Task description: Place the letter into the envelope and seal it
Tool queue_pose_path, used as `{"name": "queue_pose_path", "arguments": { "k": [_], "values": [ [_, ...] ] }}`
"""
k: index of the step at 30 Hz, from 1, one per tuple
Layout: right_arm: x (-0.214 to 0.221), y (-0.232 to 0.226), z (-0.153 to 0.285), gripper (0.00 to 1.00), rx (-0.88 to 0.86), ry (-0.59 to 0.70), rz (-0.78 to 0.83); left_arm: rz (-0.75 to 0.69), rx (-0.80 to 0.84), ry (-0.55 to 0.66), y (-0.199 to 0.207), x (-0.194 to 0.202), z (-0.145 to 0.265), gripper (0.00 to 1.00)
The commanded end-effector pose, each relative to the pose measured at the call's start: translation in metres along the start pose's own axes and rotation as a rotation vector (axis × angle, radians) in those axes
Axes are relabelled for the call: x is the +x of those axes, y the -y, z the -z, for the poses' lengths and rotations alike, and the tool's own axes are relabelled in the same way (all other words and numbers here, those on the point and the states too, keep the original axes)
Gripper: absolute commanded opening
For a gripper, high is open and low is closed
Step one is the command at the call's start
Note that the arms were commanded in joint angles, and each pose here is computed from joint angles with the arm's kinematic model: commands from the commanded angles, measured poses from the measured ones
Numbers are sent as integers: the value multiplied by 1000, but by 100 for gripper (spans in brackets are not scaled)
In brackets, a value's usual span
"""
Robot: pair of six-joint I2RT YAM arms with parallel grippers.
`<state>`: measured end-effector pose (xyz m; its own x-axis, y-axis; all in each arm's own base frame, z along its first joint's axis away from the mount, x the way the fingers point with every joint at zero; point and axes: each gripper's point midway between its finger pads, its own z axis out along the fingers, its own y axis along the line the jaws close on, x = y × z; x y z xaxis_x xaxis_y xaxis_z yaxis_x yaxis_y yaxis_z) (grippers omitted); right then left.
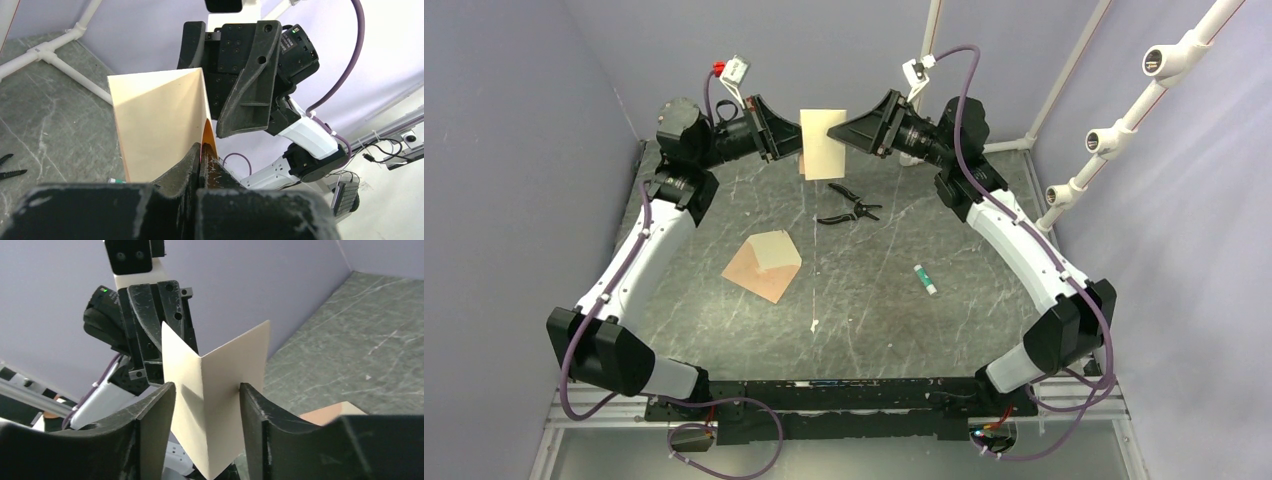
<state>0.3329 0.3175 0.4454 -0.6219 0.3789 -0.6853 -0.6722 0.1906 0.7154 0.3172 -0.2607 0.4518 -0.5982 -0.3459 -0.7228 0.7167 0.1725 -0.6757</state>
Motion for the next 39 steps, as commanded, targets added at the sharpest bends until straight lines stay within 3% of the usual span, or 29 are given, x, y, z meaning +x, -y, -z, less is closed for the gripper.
{"name": "queue_pose_path", "arguments": {
  "k": [1,4,9,15,23,29,30,34,39],
  "values": [
    [-11,-32,2,50,-122,41,14,-52,49,11,17,-5,2,3],
    [-12,-34,5,42,-131,60,11,-54,36,6,15,-4,3,2],
    [-17,-37,7,18,-129,97,24,-89,38,-3,21,-4,6,3],
    [-25,-44,13,1,-132,147,72,-120,24,0,28,-2,13,15],
    [-52,-57,28,0,-138,328,163,-189,-136,32,25,0,34,40],
    [-81,-81,31,0,-210,457,188,-230,-76,89,43,-6,37,88],
    [-85,-85,31,0,-232,469,186,-232,-57,104,46,-8,36,92],
    [-92,-104,28,0,-317,479,155,-205,7,183,50,-18,30,93],
    [-87,-115,23,0,-364,466,120,-153,95,178,55,-26,13,93]
  ]
}}
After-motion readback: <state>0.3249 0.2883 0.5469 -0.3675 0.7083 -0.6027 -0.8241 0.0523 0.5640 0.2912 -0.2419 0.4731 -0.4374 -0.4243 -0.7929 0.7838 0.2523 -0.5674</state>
